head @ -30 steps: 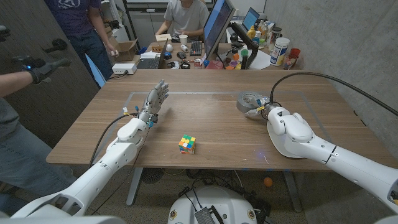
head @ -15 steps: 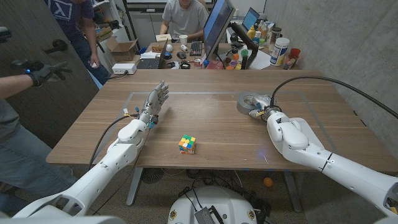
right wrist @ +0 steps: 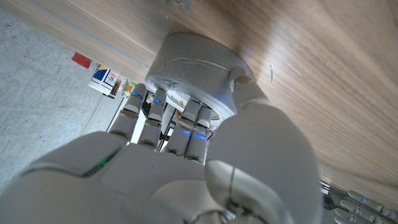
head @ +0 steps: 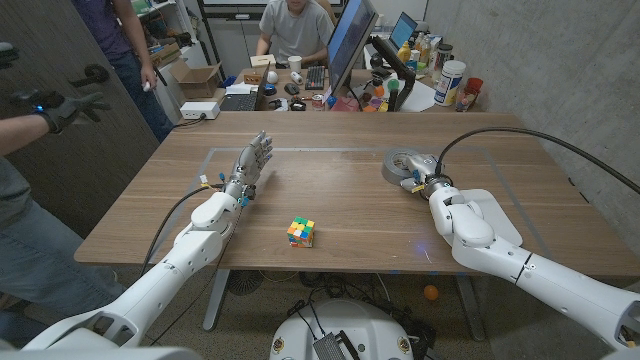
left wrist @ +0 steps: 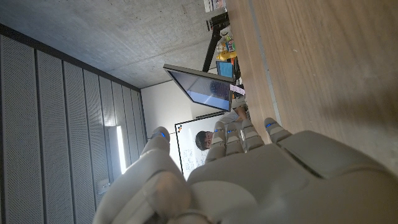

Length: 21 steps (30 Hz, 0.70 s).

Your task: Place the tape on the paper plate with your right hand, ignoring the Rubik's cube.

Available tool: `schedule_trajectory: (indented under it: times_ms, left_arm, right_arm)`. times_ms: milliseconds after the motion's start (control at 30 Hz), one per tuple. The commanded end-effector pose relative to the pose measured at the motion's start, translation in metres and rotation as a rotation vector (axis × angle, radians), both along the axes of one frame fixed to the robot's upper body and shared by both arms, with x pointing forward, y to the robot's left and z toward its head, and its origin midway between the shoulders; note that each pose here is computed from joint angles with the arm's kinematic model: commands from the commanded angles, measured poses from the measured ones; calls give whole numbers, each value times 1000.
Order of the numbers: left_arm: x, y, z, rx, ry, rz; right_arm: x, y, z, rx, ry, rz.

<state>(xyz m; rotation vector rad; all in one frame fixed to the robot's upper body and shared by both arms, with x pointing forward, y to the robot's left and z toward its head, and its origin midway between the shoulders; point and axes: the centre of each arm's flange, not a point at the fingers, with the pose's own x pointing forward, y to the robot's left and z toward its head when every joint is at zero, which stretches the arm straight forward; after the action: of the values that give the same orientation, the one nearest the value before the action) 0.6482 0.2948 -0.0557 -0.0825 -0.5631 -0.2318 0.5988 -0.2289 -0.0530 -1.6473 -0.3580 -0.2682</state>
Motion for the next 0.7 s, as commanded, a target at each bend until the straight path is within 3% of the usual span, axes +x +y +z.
schedule_trajectory:
  times_ms: [33, 700]
  left_arm:
    - [0, -1, 1, 6, -2, -4]
    - [0, -3, 5, 17, -9, -8]
  right_arm:
    - [-9, 6, 15, 18, -66, 32]
    - [-21, 10, 34, 1, -114, 50]
